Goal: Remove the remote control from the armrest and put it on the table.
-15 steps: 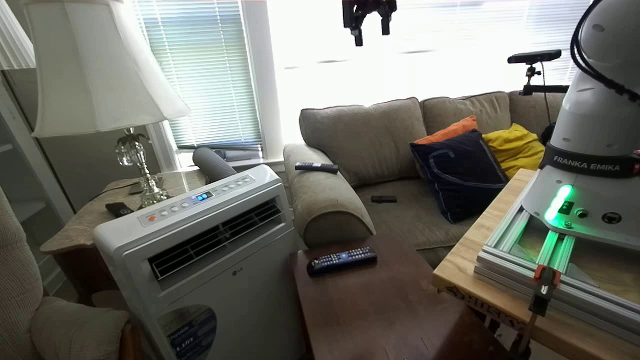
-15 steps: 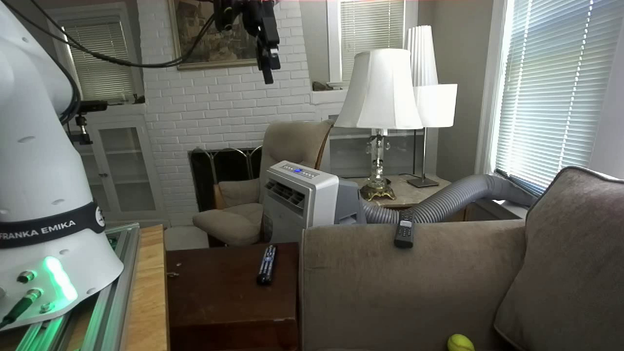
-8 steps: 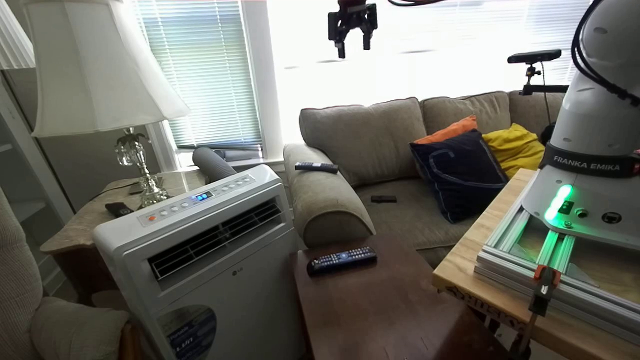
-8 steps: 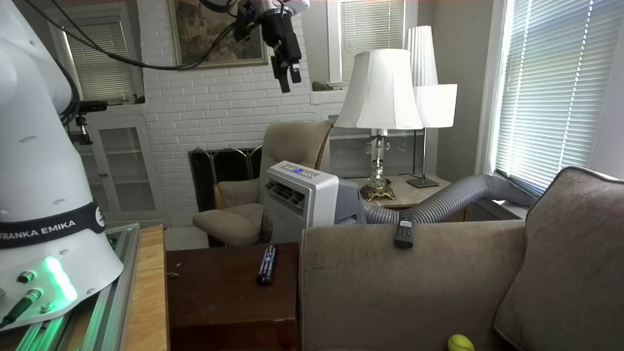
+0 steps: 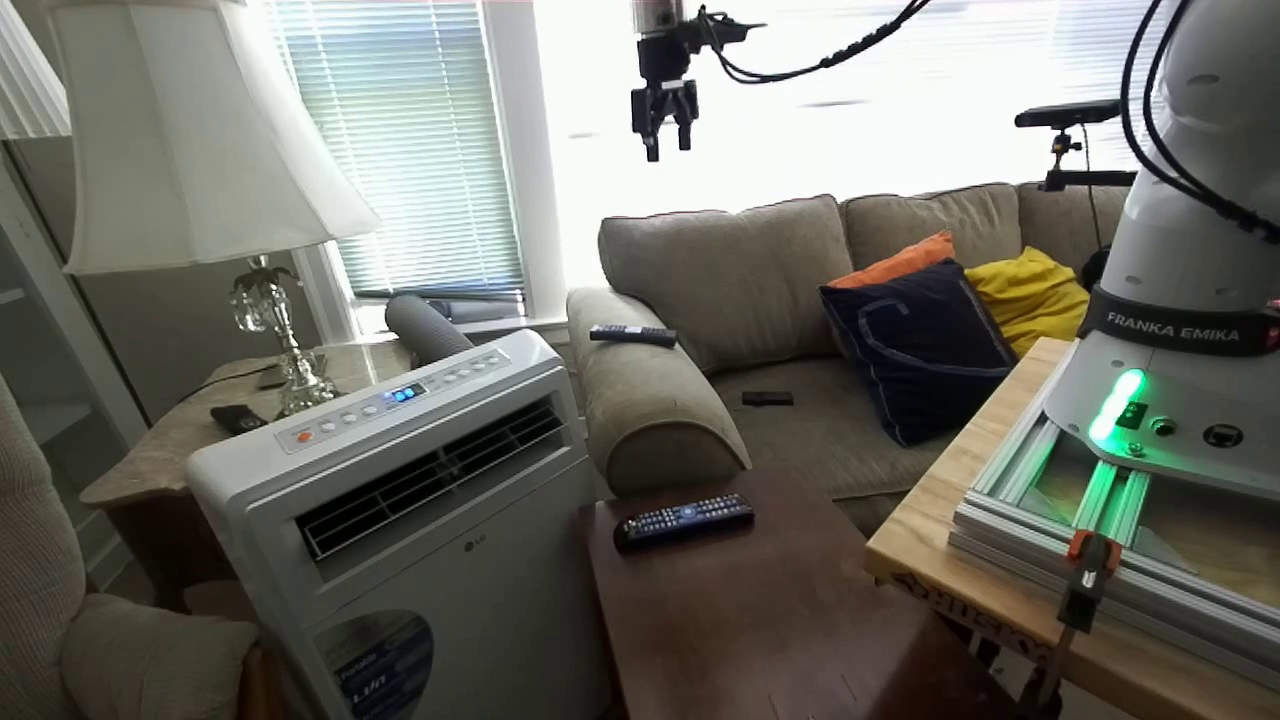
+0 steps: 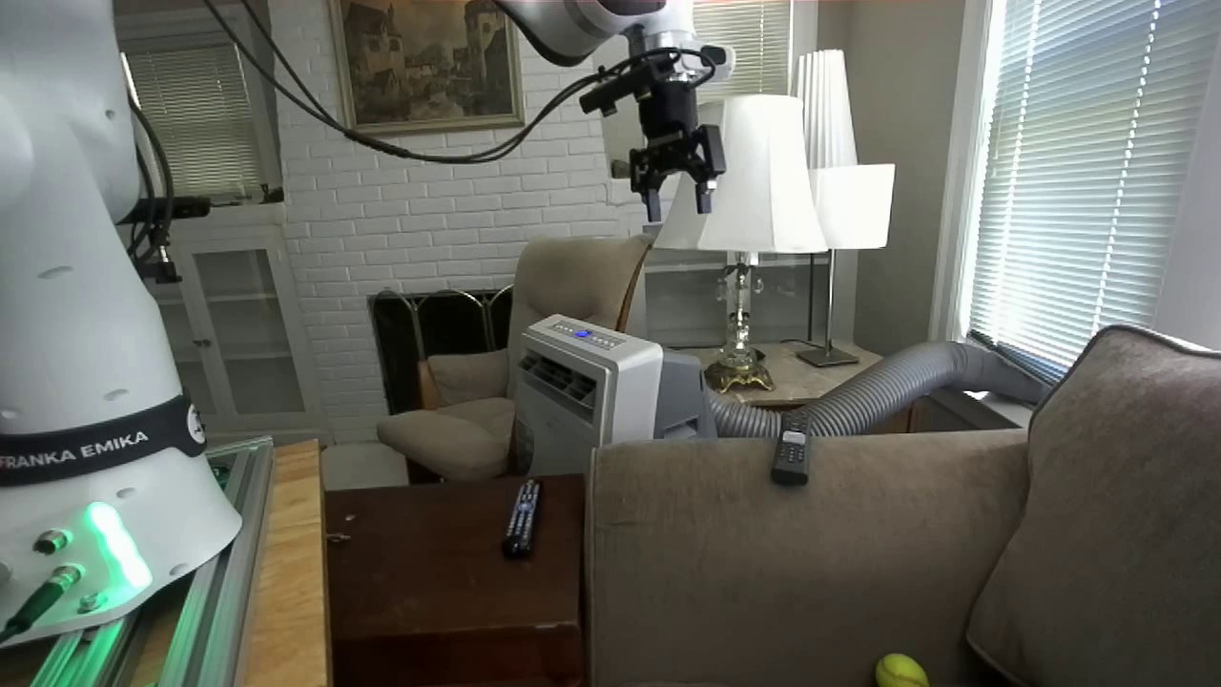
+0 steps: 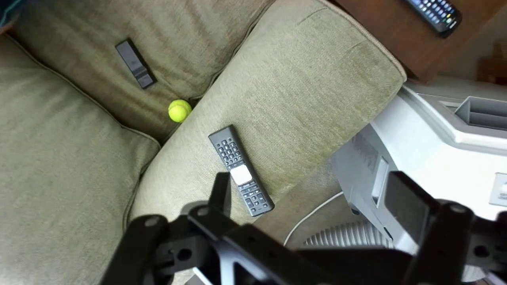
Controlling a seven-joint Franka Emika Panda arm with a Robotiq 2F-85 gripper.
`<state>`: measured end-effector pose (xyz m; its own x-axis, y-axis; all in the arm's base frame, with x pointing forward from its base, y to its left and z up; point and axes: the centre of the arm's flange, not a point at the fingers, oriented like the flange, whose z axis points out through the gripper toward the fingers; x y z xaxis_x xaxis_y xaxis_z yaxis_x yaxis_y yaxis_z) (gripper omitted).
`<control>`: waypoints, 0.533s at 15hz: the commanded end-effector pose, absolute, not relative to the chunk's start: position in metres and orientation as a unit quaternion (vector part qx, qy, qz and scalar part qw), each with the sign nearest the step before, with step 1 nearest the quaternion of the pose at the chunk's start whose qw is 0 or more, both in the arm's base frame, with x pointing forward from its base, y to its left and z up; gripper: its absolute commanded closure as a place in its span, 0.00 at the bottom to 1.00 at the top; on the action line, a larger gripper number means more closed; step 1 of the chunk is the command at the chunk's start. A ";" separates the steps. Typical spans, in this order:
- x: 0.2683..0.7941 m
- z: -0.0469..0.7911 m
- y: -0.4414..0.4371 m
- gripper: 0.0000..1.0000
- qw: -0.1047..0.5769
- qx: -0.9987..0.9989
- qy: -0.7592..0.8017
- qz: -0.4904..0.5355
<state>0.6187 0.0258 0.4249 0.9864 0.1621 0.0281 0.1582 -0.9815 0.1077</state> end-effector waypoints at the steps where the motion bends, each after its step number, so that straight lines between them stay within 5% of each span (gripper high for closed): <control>1: 0.707 0.415 0.017 0.00 0.038 0.996 0.086 0.002; 2: 0.646 0.410 0.017 0.00 0.049 0.994 0.092 0.012; 8: 0.659 0.393 0.020 0.00 0.058 0.993 0.095 0.024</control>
